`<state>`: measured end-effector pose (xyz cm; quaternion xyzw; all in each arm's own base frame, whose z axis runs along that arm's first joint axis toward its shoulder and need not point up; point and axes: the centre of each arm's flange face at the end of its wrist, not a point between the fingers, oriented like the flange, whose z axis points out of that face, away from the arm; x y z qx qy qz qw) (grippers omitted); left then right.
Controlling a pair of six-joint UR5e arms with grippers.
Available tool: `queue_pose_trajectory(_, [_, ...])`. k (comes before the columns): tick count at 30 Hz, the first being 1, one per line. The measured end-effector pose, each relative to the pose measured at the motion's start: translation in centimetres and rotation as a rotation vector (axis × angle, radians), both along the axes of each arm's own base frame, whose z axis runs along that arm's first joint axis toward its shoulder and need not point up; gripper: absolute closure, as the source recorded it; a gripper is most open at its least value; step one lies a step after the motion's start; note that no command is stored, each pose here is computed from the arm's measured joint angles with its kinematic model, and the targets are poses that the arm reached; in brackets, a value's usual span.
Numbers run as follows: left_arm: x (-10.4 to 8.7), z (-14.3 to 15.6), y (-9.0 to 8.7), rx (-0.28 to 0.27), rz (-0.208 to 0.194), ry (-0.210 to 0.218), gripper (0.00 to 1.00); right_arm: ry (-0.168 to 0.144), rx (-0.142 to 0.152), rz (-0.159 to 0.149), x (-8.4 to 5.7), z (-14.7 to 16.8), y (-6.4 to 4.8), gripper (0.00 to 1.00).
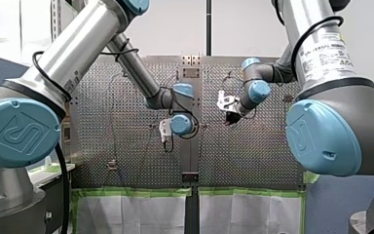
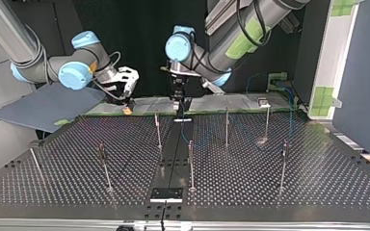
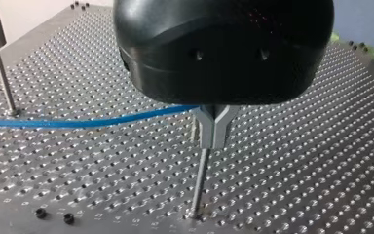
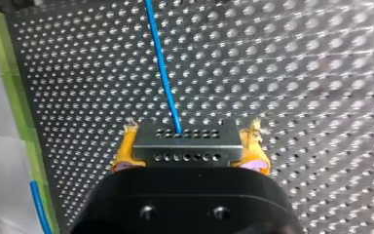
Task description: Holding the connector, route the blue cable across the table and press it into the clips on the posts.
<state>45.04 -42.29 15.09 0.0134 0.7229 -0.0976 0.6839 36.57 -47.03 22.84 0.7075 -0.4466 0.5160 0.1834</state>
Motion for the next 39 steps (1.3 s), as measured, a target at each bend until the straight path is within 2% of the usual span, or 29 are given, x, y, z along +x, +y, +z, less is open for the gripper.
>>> queue_pose_trajectory(6, [-1.4,-1.6,0.4,0.002,-0.035,0.009,1.0,-0.012,0.0,-0.006,-0.2,-1.4,-0.6,1.0])
queue_pose_trajectory(11, [-2.6,-3.1,1.1,0.017,-0.057,0.039,1.0,-0.033,-0.018,-0.01,-0.3,-1.8,-1.4,1.0])
queue_pose_trajectory(16, [-2.4,-4.2,0.8,0.032,-0.069,0.068,1.0,-0.051,-0.029,-0.011,-0.2,-2.5,-2.0,1.0])
queue_pose_trajectory(20, [-1.8,-5.3,0.2,0.037,-0.075,0.093,1.0,-0.059,-0.036,-0.006,-0.2,-3.1,-2.3,1.0])
queue_pose_trajectory(28, [0.2,-4.2,-0.4,0.019,-0.055,0.093,1.0,-0.075,-0.053,0.001,-0.2,-3.3,-2.9,1.0])
queue_pose_trajectory(34, [2.0,-2.6,-0.9,0.006,-0.039,0.073,1.0,-0.079,-0.059,-0.008,-0.7,-3.2,-3.5,1.0])
queue_pose_trajectory(39, [3.6,-1.1,-1.6,-0.02,-0.05,0.042,1.0,-0.084,-0.061,-0.021,-1.3,-3.3,-3.9,1.0])
